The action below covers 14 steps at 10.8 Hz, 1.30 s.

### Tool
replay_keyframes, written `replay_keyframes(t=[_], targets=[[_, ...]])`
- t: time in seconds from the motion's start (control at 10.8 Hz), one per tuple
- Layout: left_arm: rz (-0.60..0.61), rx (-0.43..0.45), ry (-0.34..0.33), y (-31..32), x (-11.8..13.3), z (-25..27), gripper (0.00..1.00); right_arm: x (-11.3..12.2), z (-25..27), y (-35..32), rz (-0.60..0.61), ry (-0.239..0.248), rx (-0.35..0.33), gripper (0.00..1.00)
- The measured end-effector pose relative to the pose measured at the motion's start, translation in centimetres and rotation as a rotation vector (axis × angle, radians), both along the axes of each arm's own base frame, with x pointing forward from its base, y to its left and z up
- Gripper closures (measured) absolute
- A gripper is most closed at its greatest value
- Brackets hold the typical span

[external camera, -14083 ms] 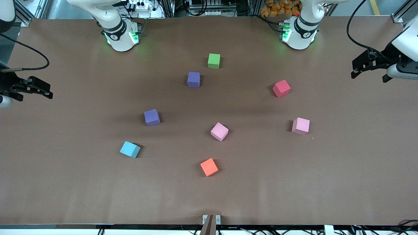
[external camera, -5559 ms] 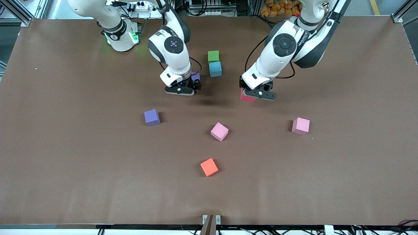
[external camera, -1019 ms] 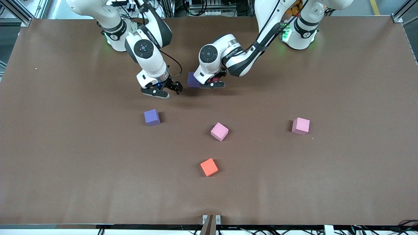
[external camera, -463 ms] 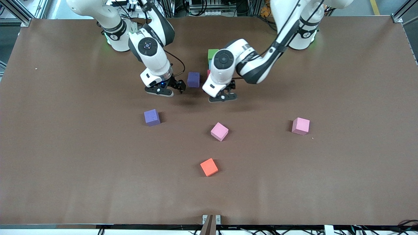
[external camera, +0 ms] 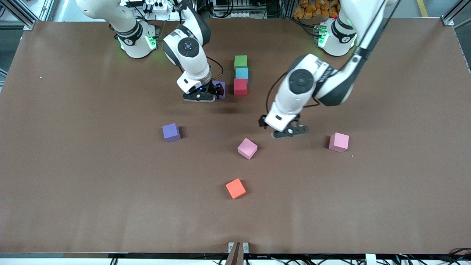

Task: Arrange blocks into number 1

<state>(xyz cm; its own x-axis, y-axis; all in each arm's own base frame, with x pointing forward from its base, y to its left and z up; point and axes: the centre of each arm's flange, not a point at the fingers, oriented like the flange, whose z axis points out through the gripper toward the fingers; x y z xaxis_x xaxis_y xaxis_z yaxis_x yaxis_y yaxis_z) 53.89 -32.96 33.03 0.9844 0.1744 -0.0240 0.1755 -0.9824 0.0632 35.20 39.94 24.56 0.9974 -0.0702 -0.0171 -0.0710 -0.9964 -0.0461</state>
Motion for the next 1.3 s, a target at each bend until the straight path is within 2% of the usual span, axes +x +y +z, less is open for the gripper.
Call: replay_keyframes(t=[0.28,0.46,0.83,1.2,1.3], targets=[[0.039,0.028,0.015,5.1,2.1,-1.3,0.0,-1.0,-1.3,1.1,0.028,-0.001,-0.008,0.0],[-0.001,0.078,0.014,7.3,2.7,-2.8,0.0,-1.6,-1.8,1.5,0.043,0.001,-0.015,0.0],[-0.161,0.082,0.018,14.0,5.3,-3.4,0.0,-3.1,-2.6,2.5,0.075,0.009,-0.027,0.0],[-0.32,0.092,0.016,18.8,6.6,-3.6,0.0,-4.1,-3.6,2.9,0.095,0.02,-0.043,0.0],[-0.33,0.096,0.015,19.9,6.9,-3.6,0.0,-4.2,-3.8,2.9,0.093,0.023,-0.047,0.09]])
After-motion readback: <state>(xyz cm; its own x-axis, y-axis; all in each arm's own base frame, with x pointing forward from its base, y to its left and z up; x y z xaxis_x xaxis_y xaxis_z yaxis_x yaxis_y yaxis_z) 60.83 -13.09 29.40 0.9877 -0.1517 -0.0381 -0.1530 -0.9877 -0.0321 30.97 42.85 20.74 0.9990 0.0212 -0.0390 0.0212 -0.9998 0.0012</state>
